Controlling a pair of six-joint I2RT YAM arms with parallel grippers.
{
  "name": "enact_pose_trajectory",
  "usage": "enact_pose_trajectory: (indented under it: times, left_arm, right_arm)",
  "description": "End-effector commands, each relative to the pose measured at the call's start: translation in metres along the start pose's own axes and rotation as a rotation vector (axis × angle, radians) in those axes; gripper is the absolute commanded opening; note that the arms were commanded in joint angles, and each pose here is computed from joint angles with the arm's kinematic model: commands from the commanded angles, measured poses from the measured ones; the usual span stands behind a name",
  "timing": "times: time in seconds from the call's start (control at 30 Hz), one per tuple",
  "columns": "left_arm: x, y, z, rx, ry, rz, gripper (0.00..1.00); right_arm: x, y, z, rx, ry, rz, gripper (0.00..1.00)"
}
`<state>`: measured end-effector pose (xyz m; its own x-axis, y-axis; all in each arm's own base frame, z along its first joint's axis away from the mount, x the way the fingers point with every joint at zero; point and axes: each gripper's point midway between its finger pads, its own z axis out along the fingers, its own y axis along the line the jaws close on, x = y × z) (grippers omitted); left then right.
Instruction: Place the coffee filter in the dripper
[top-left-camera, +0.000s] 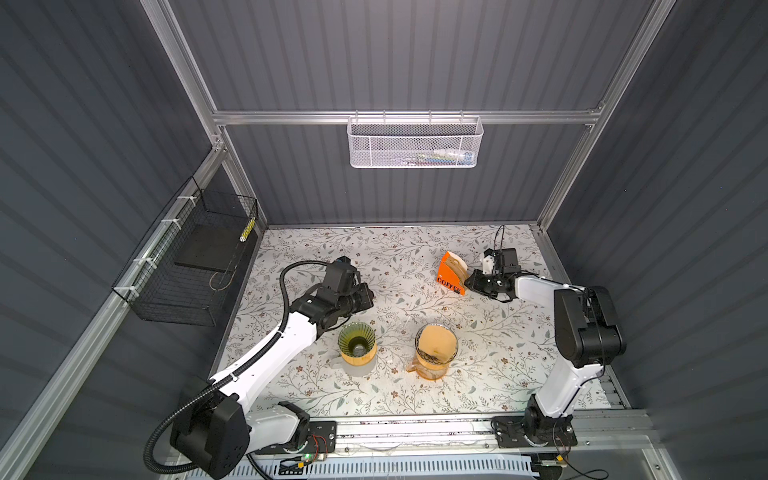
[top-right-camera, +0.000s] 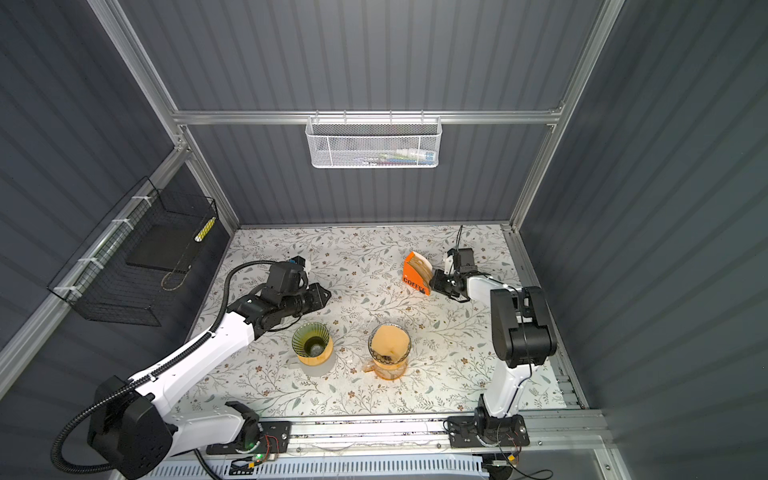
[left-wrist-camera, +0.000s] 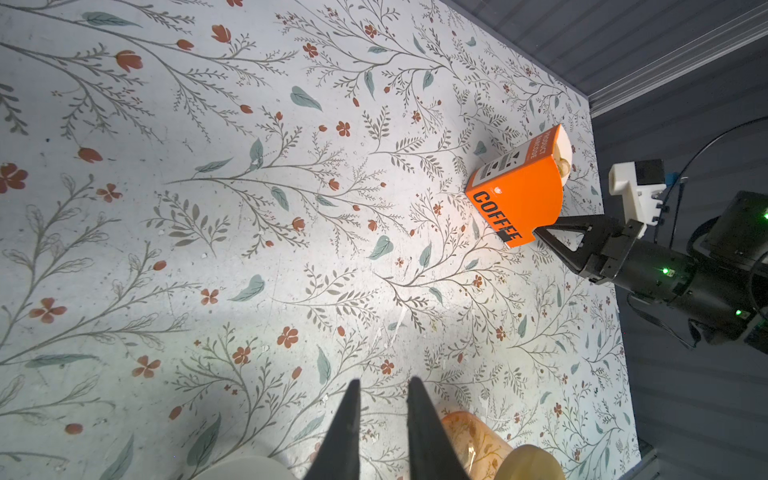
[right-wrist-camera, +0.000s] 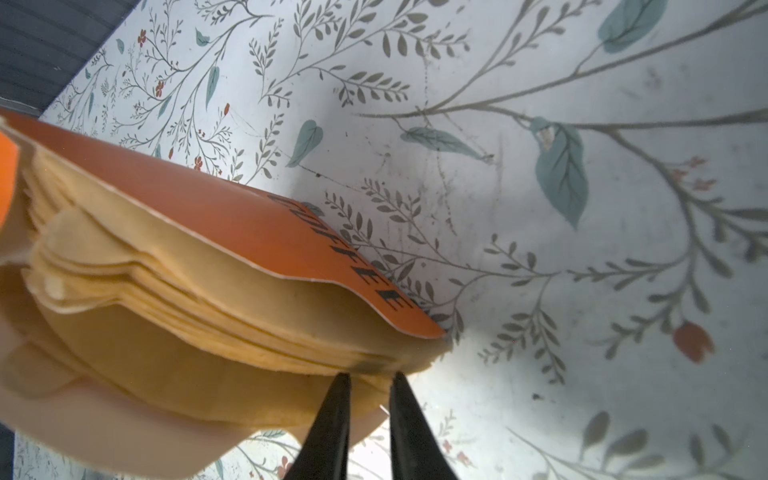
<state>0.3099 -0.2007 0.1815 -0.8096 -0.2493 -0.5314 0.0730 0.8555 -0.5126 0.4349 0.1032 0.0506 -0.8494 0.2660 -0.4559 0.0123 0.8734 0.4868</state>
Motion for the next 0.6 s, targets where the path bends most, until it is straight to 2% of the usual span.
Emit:
enact_pose_trajectory:
  times: [0.0, 0.3, 0.57]
  left_arm:
    - [-0.0039, -0.0059, -0.0021, 0.018, -0.006, -0.006, 0.22]
    - [-0.0049, -0.0055, -0.0051, 0.015, -0.013, -0.005, 0.22]
    - [-0.0042, -0.0035, -0.0067, 0.009, -0.015, -0.008, 0.22]
  right_arm:
    - [0.0012, -0.0031, 0.0026, 0.010, 0.018, 0.000, 0.24]
    - [0.0017, -0.0020, 0.0035, 0.016, 0.026, -0.006, 0.25]
    - [0.0041, 0.0048, 0.0045, 0.007, 0.038, -0.024, 0.20]
